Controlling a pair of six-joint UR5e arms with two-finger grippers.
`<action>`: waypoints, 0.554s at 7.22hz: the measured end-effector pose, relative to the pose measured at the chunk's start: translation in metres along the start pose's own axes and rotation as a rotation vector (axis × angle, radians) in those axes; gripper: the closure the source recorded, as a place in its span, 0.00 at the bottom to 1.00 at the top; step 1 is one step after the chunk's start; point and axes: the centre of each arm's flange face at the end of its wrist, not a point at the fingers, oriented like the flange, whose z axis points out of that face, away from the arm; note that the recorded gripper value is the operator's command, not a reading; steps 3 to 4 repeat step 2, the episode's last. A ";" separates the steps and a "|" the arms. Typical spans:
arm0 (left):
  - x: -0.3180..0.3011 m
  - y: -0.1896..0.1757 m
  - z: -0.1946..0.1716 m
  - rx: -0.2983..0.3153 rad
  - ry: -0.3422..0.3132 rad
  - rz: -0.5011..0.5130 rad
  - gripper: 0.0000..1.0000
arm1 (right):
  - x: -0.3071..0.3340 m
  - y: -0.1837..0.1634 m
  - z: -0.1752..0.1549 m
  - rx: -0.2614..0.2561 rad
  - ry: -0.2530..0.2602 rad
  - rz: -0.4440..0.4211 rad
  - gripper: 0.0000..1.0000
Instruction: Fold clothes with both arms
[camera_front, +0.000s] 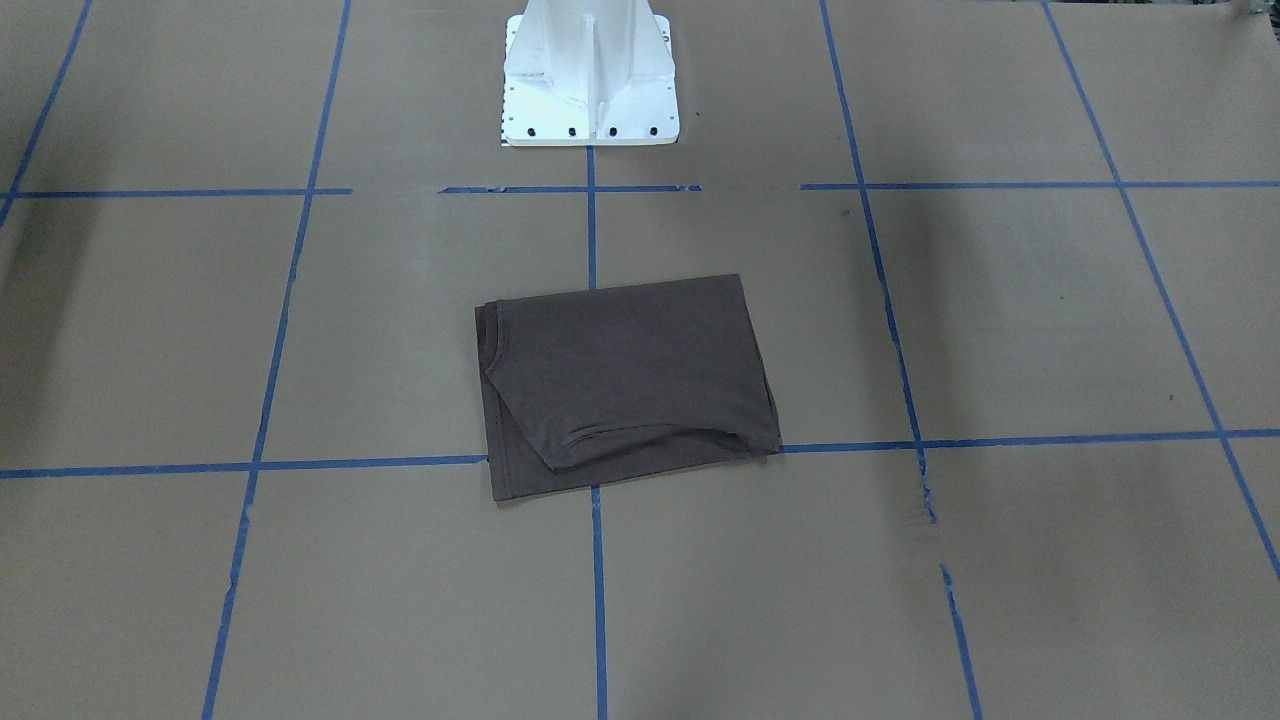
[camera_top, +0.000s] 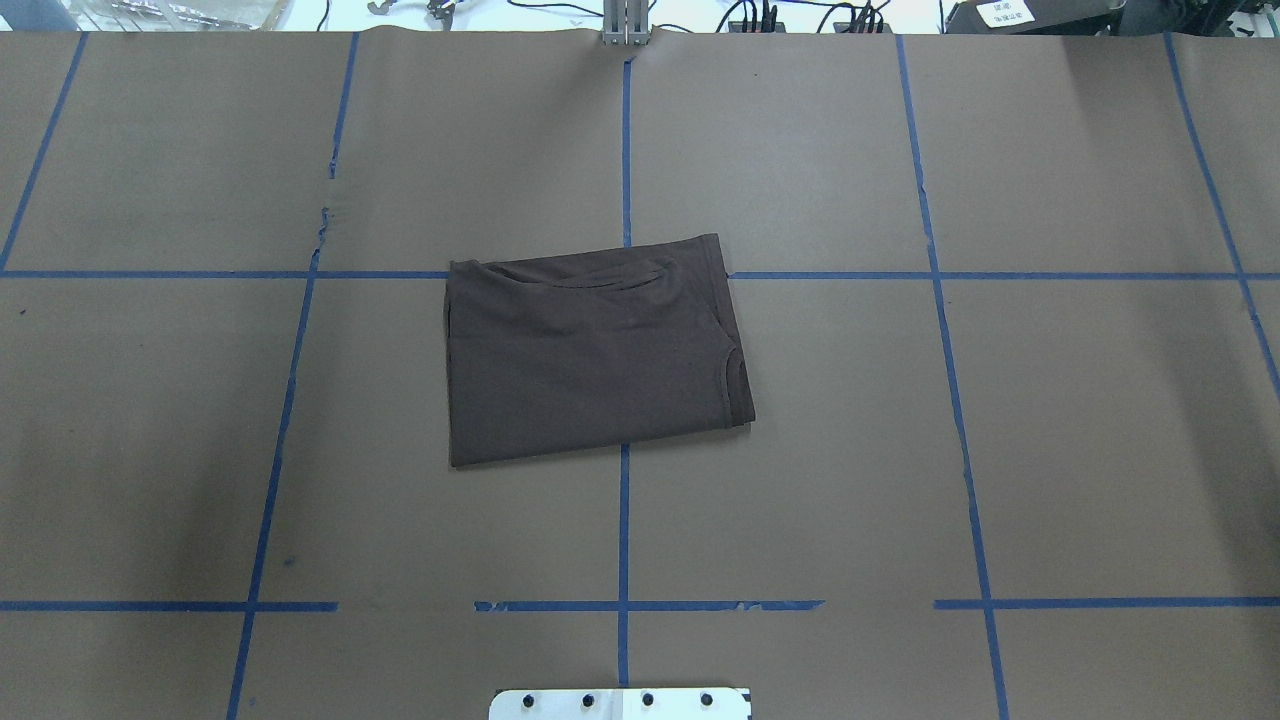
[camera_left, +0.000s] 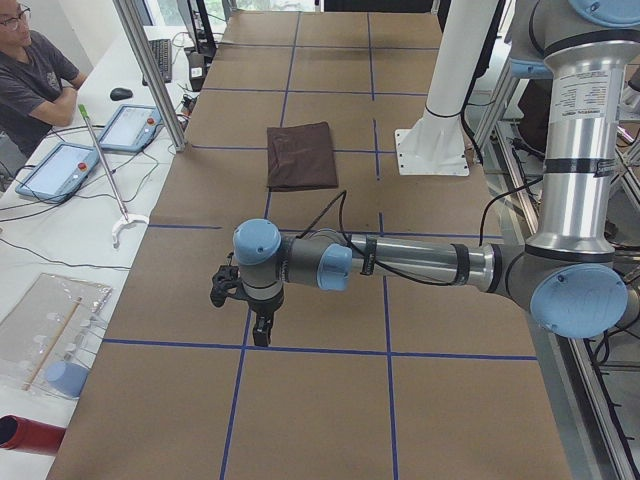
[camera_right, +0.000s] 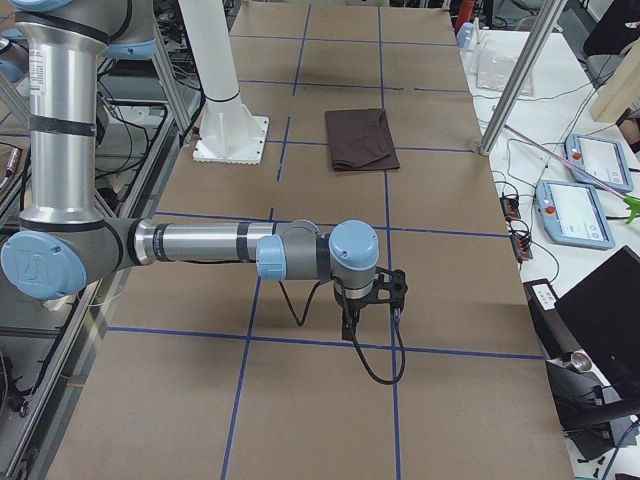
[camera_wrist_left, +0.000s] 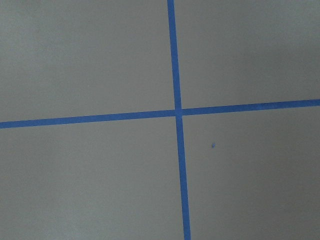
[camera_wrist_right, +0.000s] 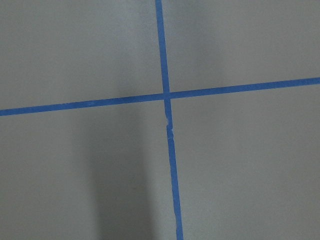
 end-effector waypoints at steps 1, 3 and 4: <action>0.000 0.000 0.000 0.000 0.000 0.000 0.00 | -0.007 0.001 -0.007 0.012 -0.005 -0.013 0.00; 0.000 0.000 0.000 0.000 0.000 0.000 0.00 | -0.011 0.003 -0.010 0.018 -0.008 -0.019 0.00; 0.000 0.000 0.000 0.000 0.000 0.000 0.00 | -0.011 0.003 -0.010 0.018 -0.008 -0.019 0.00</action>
